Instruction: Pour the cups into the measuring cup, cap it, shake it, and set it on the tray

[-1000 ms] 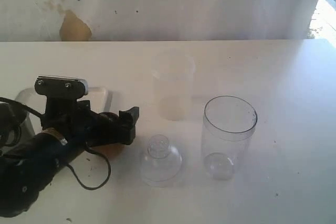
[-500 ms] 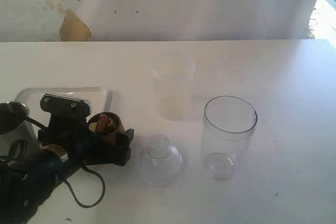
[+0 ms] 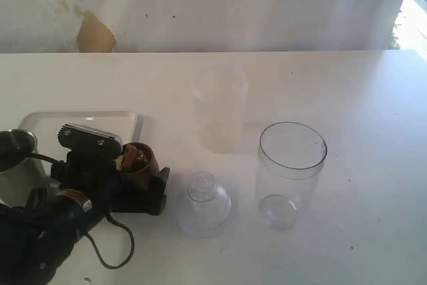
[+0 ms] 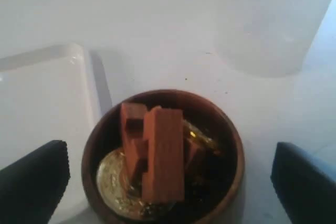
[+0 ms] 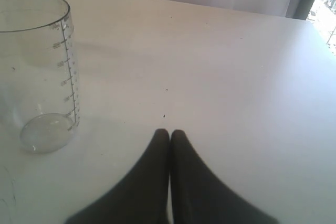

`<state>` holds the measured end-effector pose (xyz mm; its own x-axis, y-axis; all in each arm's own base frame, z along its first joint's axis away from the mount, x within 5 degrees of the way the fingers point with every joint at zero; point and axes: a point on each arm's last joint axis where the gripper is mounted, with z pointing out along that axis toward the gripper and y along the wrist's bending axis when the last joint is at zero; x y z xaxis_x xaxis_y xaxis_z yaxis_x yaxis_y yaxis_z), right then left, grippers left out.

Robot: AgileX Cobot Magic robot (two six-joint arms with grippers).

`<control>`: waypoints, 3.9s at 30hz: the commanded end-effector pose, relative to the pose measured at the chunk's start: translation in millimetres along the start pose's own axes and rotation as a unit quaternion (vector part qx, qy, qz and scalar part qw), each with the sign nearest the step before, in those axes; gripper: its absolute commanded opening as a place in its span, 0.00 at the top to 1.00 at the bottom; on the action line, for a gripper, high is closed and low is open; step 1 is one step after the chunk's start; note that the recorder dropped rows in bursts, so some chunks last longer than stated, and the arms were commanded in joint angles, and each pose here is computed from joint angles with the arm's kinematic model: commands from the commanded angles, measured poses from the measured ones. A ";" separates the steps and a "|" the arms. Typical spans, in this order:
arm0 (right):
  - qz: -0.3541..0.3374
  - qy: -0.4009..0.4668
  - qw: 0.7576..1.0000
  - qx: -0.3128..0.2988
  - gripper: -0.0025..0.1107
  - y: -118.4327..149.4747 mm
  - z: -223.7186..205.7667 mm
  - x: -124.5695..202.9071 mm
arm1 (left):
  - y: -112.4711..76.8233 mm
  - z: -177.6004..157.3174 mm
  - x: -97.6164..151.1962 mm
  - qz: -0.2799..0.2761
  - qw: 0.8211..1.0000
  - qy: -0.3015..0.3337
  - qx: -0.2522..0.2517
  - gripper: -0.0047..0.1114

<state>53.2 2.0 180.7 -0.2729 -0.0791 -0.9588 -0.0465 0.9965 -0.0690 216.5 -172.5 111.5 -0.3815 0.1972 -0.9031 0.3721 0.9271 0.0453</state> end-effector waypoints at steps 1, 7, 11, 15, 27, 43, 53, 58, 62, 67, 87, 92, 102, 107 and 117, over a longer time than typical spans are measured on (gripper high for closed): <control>0.000 -0.008 1.000 0.001 0.98 -0.2 -0.2 -0.9 | 2.2 -1.0 -9.4 0.048 0.997 -0.053 -0.014 0.05; 0.000 -0.008 1.000 0.001 0.98 -0.2 -0.2 -0.9 | 0.6 0.2 -0.8 0.064 0.998 -0.012 -0.004 0.05; 0.000 -0.008 1.000 0.001 0.98 -0.2 -0.2 -0.9 | 0.3 0.2 3.8 0.126 0.992 0.013 0.000 0.05; 0.000 -0.008 1.000 0.001 0.98 -0.2 -0.2 -0.9 | 13.2 -0.1 0.2 0.068 0.995 0.003 -0.075 0.05; 0.000 -0.008 1.000 0.001 0.98 -0.2 -0.2 -0.9 | 25.0 16.7 -1.6 0.118 0.991 0.055 -0.023 0.05; 0.000 -0.008 1.000 0.001 0.98 -0.2 -0.2 -0.9 | 27.3 17.1 1.7 0.061 0.995 0.073 -0.022 0.05; 0.000 -0.008 1.000 0.001 0.98 -0.2 -0.2 -0.9 | 25.3 22.5 -6.3 0.034 0.997 0.063 -0.021 0.05; 0.000 -0.008 1.000 0.001 0.98 -0.2 -0.2 -0.9 | 23.5 26.9 -10.2 0.025 0.998 0.058 -0.020 0.05; 0.000 -0.008 1.000 0.001 0.98 -0.2 -0.2 -0.9 | 23.5 27.0 -9.1 0.027 0.997 0.063 -0.020 0.05; 0.000 -0.008 1.000 0.001 0.98 -0.2 -0.2 -0.9 | 23.7 26.8 -8.1 0.025 0.997 0.068 -0.021 0.05; 0.000 -0.008 1.000 0.001 0.98 -0.2 -0.2 -0.9 | 22.9 27.0 -7.4 0.009 0.997 0.074 -0.019 0.05; 0.000 -0.008 1.000 0.001 0.98 -0.2 -0.2 -0.9 | 21.2 29.1 -11.6 0.059 0.997 0.040 -0.008 0.05; 0.000 -0.008 1.000 0.001 0.98 -0.2 -0.2 -0.9 | 22.9 33.3 -10.9 0.078 0.997 0.010 -0.023 0.05; 0.000 -0.008 1.000 0.001 0.98 -0.2 -0.2 -0.9 | 23.4 34.3 -10.5 0.085 0.996 0.003 -0.027 0.05; 0.000 -0.008 1.000 0.001 0.98 -0.2 -0.2 -0.9 | 23.5 34.9 -9.4 0.092 0.995 0.005 -0.028 0.05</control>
<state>53.2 2.0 180.7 -0.2729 -0.0791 -0.9588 -0.0465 0.9965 -0.0690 257.0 -163.3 104.3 -0.3367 0.3699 -0.8659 0.3950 0.8903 0.2267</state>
